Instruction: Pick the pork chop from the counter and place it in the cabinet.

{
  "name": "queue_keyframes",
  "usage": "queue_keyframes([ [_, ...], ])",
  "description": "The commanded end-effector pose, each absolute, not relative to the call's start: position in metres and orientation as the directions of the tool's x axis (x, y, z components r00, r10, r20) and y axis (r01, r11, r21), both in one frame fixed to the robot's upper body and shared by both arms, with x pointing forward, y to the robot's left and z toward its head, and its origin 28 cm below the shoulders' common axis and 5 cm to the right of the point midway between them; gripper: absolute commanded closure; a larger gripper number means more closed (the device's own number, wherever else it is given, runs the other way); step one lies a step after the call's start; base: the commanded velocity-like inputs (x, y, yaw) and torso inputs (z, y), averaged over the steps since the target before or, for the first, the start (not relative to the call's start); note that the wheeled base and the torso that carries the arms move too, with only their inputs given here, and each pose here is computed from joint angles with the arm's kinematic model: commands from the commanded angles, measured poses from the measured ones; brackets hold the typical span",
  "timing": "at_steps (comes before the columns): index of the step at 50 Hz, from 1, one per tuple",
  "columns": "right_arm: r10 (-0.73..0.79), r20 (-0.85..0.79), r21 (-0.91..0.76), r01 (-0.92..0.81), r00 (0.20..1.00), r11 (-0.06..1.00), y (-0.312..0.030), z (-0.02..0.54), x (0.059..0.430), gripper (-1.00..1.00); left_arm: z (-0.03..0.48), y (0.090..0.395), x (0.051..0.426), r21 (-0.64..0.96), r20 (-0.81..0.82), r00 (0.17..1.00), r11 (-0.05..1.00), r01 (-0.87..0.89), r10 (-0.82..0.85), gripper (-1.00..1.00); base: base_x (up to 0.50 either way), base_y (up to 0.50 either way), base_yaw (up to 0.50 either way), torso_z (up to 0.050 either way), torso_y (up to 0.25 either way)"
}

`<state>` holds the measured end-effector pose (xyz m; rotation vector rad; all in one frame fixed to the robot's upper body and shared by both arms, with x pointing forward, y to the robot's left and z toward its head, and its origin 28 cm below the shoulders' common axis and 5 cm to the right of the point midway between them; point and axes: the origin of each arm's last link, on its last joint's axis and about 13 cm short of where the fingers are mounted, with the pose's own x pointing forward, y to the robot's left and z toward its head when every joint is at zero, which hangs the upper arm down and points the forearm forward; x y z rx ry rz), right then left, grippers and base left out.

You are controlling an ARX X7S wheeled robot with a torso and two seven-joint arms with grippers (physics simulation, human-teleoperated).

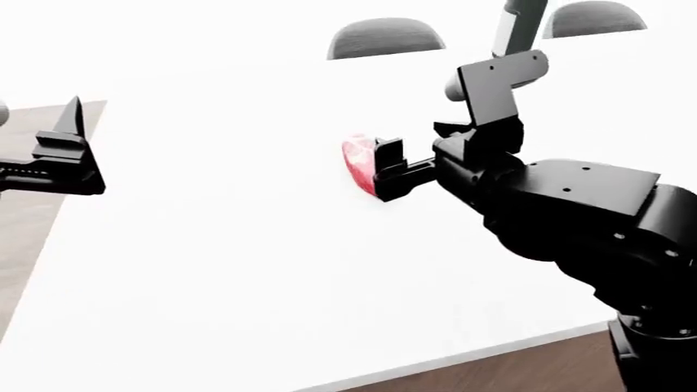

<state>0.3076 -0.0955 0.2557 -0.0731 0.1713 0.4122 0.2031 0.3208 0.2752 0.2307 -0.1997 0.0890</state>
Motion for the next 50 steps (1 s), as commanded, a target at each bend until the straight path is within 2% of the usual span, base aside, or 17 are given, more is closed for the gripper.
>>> queue_keyframes([
  [1, 0.398, -0.211, -0.013, -0.410, 0.893, 0.912, -0.093, 0.244, 0.312, -1.00, 0.274, 0.320, 0.205, 0.218, 0.204, 0.977, 0.970, -0.110, 0.065, -1.00, 0.00, 0.00, 0.00, 0.000, 0.000],
  [25, 0.374, -0.268, 0.014, -0.384, 0.888, 0.923, -0.096, 0.221, 0.321, -1.00, 0.269, 0.321, 0.208, 0.212, 0.192, 0.979, 0.972, -0.106, 0.065, -1.00, 0.00, 0.00, 0.00, 0.000, 0.000],
  [50, 0.408, -0.340, 0.052, -0.416, 0.847, 0.908, -0.089, 0.193, 0.343, -1.00, 0.260, 0.322, 0.220, 0.223, 0.168, 0.982, 0.968, -0.119, 0.082, -1.00, 0.00, 0.00, 0.00, 0.000, 0.000],
])
